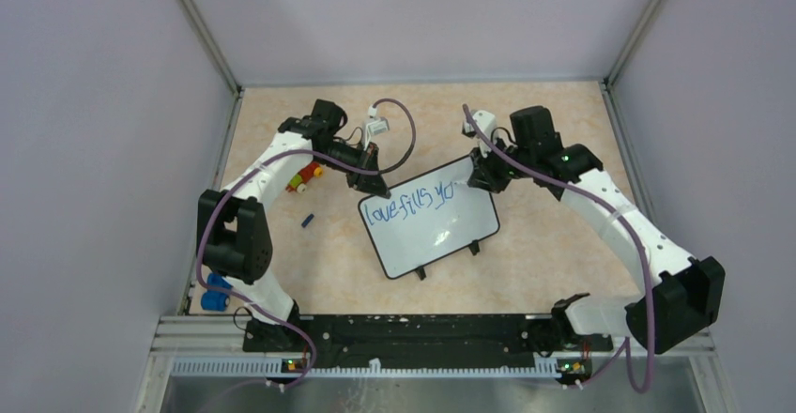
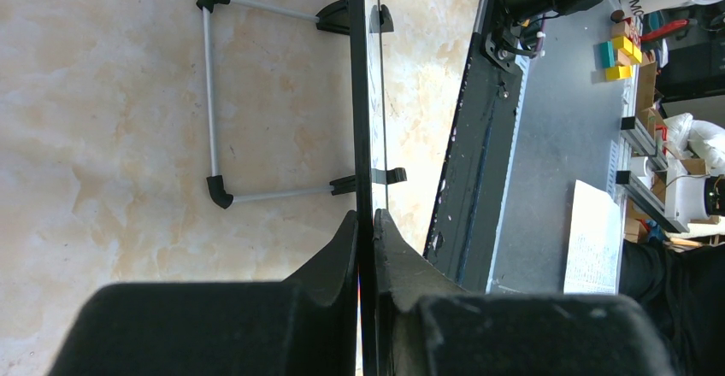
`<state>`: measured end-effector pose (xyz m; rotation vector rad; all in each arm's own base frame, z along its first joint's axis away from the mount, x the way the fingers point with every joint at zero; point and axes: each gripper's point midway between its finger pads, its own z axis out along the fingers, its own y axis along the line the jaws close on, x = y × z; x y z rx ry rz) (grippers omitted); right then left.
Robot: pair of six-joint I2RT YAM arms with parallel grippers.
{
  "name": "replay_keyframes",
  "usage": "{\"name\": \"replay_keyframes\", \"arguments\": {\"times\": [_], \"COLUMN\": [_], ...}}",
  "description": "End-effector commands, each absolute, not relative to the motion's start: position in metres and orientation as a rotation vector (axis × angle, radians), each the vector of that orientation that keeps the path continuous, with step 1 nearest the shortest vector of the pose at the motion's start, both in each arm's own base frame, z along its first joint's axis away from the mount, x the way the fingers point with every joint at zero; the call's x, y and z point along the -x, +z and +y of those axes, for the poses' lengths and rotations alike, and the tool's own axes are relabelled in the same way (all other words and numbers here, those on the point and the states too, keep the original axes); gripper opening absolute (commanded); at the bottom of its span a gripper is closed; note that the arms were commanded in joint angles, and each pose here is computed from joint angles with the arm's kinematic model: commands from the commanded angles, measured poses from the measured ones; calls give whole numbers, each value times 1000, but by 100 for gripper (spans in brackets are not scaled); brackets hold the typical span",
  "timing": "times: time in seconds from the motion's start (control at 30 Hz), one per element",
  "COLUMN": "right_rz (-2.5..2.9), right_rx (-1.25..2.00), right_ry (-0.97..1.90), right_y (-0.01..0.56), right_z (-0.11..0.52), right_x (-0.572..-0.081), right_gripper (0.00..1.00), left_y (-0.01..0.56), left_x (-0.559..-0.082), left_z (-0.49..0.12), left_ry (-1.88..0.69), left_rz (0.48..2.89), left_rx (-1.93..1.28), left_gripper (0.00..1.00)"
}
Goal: Write a sentence on the whiteboard
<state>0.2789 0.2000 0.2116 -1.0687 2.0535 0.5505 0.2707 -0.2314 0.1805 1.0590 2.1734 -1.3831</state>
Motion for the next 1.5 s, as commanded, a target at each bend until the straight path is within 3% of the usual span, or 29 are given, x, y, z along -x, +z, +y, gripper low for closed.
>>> {"name": "replay_keyframes", "arguments": {"times": [0.0, 0.77, 1.47], "right_rz": [1996, 2035, 2099], "right_rx": [1054, 1037, 1090], "right_ry": [534, 440, 469], "right_y": [229, 216, 186], "right_z": [200, 190, 183], "right_x": [-286, -300, -280], "right_gripper": [0, 0, 0], "left_y": [191, 190, 189], "left_x": [-266, -267, -268], "left_z": [-237, -237, -238], "left_ry": [-1405, -1411, -1416], "left_rz": [2099, 2105, 2106], "left_rx": [-1114, -1109, -1109], "left_gripper": [0, 0, 0]}}
